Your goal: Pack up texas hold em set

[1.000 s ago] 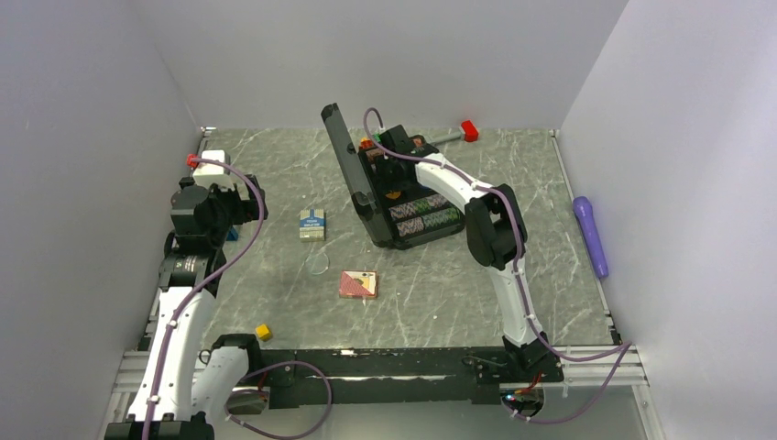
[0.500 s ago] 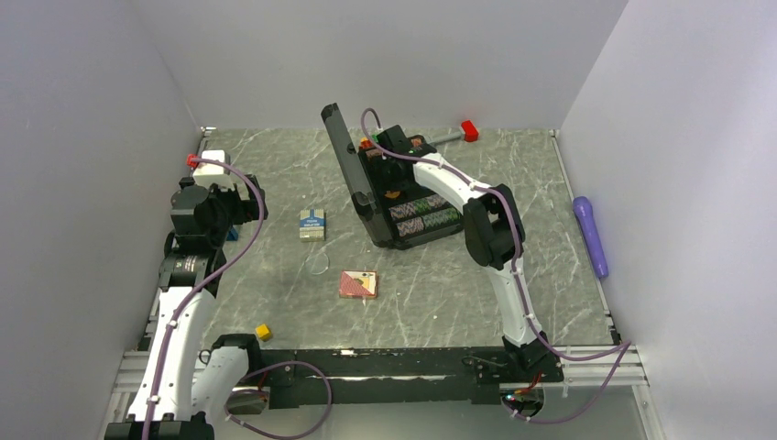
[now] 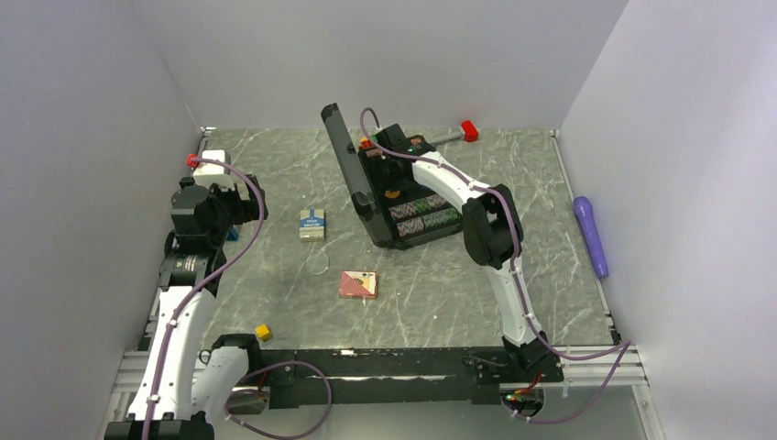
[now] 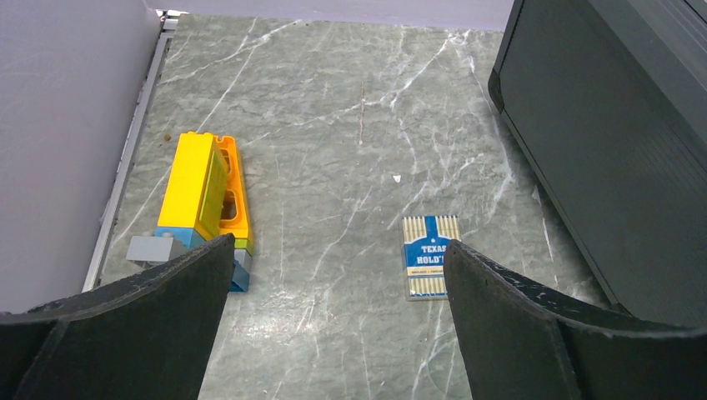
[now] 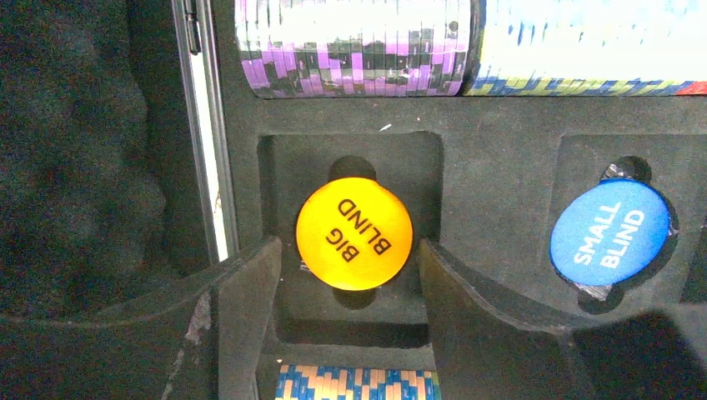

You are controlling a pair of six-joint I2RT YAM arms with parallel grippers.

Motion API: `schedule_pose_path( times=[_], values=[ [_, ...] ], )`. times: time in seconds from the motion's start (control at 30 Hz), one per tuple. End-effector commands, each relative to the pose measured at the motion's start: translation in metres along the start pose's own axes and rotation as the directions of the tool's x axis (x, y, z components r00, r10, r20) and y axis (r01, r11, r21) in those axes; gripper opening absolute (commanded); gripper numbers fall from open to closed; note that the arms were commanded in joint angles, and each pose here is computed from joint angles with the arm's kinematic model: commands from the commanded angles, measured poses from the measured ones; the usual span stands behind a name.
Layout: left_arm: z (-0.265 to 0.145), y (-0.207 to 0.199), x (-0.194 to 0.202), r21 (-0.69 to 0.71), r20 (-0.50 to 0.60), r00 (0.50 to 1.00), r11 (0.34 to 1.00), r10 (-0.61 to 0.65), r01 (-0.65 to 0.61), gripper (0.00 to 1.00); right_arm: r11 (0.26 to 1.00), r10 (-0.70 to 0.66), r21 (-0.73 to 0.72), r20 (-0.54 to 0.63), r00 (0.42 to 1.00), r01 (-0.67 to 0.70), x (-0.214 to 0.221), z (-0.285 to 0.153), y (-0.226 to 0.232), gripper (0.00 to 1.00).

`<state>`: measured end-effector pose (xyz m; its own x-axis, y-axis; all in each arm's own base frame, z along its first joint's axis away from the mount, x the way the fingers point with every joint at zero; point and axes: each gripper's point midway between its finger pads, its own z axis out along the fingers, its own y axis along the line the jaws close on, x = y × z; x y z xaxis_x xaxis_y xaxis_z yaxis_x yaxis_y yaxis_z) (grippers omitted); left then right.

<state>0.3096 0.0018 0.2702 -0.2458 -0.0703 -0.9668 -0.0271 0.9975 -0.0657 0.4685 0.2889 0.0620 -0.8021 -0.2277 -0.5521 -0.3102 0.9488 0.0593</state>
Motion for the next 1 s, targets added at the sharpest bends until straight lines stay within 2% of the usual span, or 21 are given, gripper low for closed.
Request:
schedule_pose_path(
  times=[0.0,0.33,0.5,0.7,0.97],
  values=[
    [0.002,0.002,-0.009,-0.006,0.036,0.999,1.000,0.011,-0.011,0.99,0.999,-0.011,-0.039,0.119,0.993,0.015,-0.040,-0.045,0.008,0.69],
    [0.003,0.002,-0.008,-0.006,0.032,0.999,1.000,0.011,-0.011,0.99,0.999,0.008,-0.035,0.134,0.991,-0.003,-0.035,-0.055,0.005,0.61],
    [0.003,0.002,-0.009,-0.007,0.033,0.999,1.000,0.011,-0.011,0.99,0.999,0.019,-0.042,0.129,0.991,-0.014,-0.029,-0.058,0.005,0.52],
    [0.003,0.002,-0.008,-0.007,0.031,0.999,1.000,0.011,-0.011,0.99,0.998,0.042,-0.047,0.068,0.997,-0.039,-0.006,-0.040,0.005,0.39],
    [0.003,0.002,-0.008,-0.007,0.030,0.999,1.000,0.011,-0.011,0.99,0.997,0.063,-0.034,0.017,0.998,-0.063,0.011,-0.013,0.002,0.36]
  ],
)
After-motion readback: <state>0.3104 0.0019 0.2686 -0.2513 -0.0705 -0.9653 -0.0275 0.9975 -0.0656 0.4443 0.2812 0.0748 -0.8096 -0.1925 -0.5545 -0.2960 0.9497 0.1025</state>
